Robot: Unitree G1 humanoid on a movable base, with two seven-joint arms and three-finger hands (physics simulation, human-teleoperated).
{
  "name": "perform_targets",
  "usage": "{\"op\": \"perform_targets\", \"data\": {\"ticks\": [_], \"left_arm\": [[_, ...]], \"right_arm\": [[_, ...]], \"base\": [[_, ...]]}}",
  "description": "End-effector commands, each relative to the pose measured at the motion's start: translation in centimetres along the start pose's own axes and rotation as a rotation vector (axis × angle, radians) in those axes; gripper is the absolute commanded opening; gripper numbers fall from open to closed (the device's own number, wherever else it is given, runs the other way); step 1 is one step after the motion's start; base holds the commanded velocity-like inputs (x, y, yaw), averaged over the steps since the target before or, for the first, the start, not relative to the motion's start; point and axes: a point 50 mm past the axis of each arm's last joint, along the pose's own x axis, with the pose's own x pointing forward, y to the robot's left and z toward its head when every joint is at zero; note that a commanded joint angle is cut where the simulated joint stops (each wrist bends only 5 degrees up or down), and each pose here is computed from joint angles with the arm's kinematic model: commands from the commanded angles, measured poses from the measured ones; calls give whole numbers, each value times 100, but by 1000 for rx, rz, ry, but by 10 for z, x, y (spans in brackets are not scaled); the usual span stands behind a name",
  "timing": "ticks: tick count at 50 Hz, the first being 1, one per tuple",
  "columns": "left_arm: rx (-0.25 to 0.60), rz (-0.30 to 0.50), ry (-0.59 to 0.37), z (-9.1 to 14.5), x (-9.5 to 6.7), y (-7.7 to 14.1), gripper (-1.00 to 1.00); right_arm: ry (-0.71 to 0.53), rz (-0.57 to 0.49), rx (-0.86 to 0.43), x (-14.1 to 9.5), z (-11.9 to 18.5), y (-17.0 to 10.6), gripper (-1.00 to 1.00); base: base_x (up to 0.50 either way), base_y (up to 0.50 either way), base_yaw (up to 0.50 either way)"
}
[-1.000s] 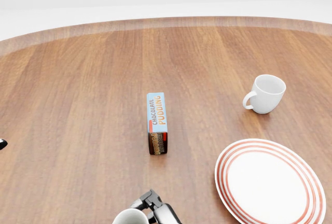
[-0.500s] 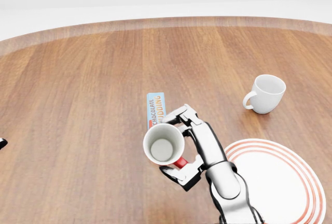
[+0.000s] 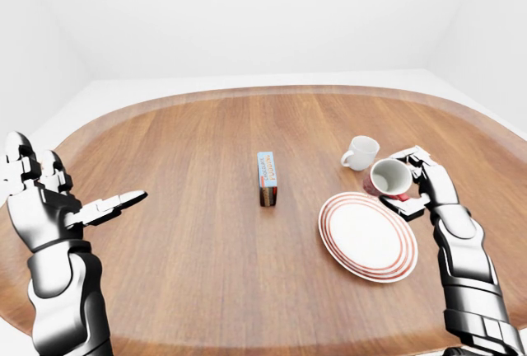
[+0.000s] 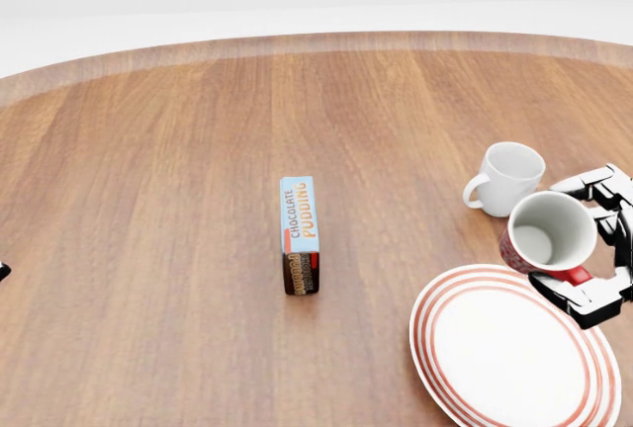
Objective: Pick up the red mug and put it on the plate
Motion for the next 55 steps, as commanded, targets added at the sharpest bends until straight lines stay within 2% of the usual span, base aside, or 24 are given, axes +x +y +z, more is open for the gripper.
{"op": "perform_targets", "data": {"ticks": [1,14,22,34,55], "left_arm": [[0,-1,-9,2,-1,0,100],[3,-3,-2,0,0,-1,100],[5,-3,-4,1,0,0,100],[5,-2,-8,2,0,0,100],[5,-4,-6,1,0,-1,100]], "right_arm": [[319,-62,28,-32,-79,-29,-100],[382,-53,32,-38,-108,-18,-100],[512,-32,77,-45,-137,-4,-100],[477,-34,87,-42,-131,-4,-100],[540,-87,105,-38,-138,-7,-100]], "base": [[0,0,0],[0,0,0],[0,0,0],[0,0,0],[0,0,0]]}}
